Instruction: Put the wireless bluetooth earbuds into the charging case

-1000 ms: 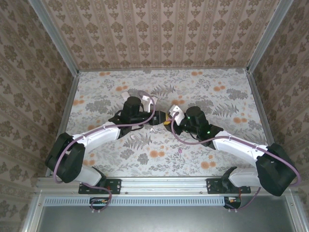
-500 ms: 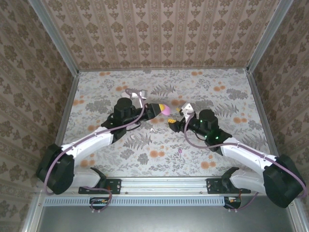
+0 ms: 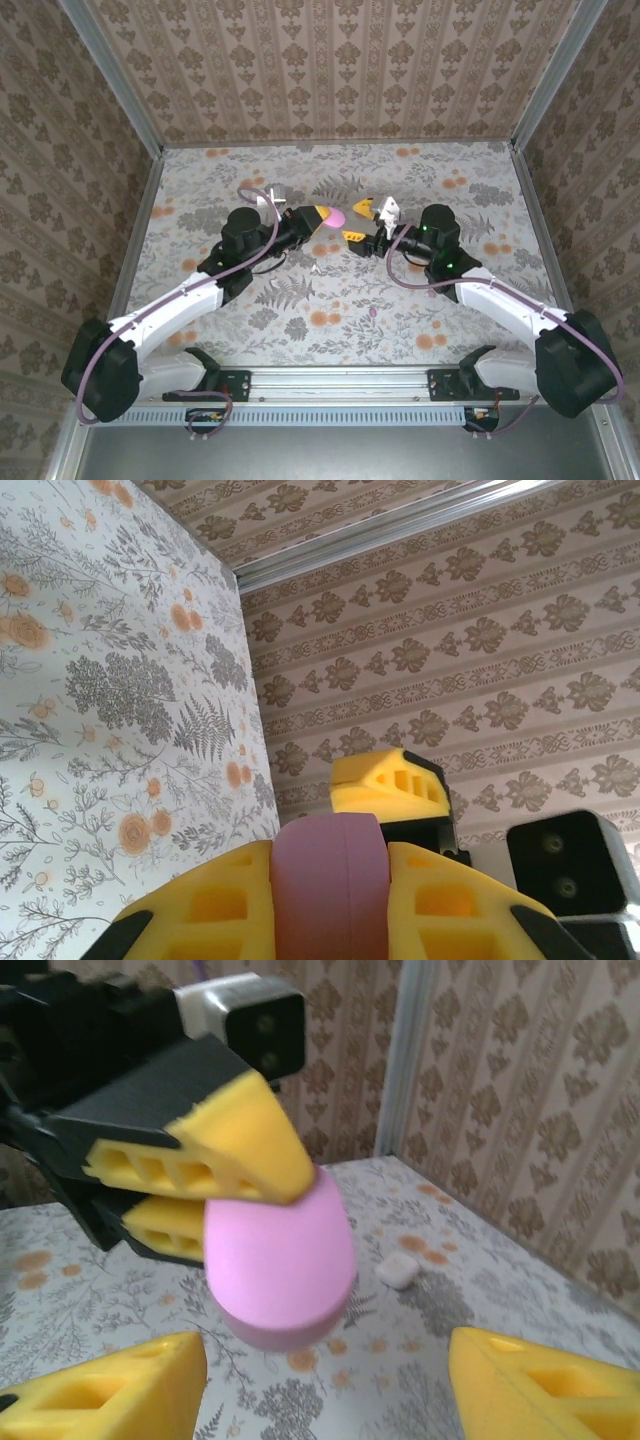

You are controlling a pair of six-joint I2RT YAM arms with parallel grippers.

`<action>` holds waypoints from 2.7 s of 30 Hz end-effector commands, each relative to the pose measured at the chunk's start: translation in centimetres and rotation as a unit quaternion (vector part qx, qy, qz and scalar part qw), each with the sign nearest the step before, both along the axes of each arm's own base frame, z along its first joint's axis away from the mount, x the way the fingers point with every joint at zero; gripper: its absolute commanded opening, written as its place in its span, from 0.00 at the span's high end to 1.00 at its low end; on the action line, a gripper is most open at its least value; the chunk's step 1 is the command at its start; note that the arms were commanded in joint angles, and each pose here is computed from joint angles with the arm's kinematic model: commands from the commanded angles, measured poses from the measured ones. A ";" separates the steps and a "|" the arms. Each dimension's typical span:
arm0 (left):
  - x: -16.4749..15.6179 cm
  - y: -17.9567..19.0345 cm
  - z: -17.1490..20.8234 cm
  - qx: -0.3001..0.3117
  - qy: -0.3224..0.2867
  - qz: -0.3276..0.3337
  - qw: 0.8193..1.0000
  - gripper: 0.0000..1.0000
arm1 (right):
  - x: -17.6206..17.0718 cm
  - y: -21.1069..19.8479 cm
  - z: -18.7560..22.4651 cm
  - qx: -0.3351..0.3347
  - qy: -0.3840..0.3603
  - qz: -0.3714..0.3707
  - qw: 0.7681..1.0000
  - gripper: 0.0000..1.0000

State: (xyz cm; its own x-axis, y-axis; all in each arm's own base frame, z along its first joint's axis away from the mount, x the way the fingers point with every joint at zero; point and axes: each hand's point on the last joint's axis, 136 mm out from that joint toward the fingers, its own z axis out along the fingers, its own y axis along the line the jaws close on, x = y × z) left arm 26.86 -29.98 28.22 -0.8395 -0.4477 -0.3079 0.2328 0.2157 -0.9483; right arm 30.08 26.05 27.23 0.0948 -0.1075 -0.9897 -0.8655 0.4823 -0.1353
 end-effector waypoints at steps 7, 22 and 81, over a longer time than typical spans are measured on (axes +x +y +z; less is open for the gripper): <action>-0.3 0.6 2.5 -0.033 -0.016 0.005 0.999 0.95 | -0.2 2.0 2.3 0.010 -0.060 0.040 0.997 0.41; -0.8 0.7 3.0 -0.040 -0.022 -0.001 0.999 0.95 | 0.1 2.6 3.1 0.032 -0.048 0.055 0.997 0.48; -5.4 2.9 1.8 0.194 -0.507 -0.118 0.832 0.19 | -3.1 0.7 4.8 0.036 0.150 0.199 0.968 0.64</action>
State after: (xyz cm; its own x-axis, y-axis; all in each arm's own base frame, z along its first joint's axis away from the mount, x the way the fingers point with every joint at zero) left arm 24.04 -25.91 31.70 -0.3426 -0.1738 -0.9233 0.8217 0.4210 -0.3841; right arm 29.69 26.72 30.26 -0.1669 -0.0401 -0.9852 -0.9606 0.2318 0.1534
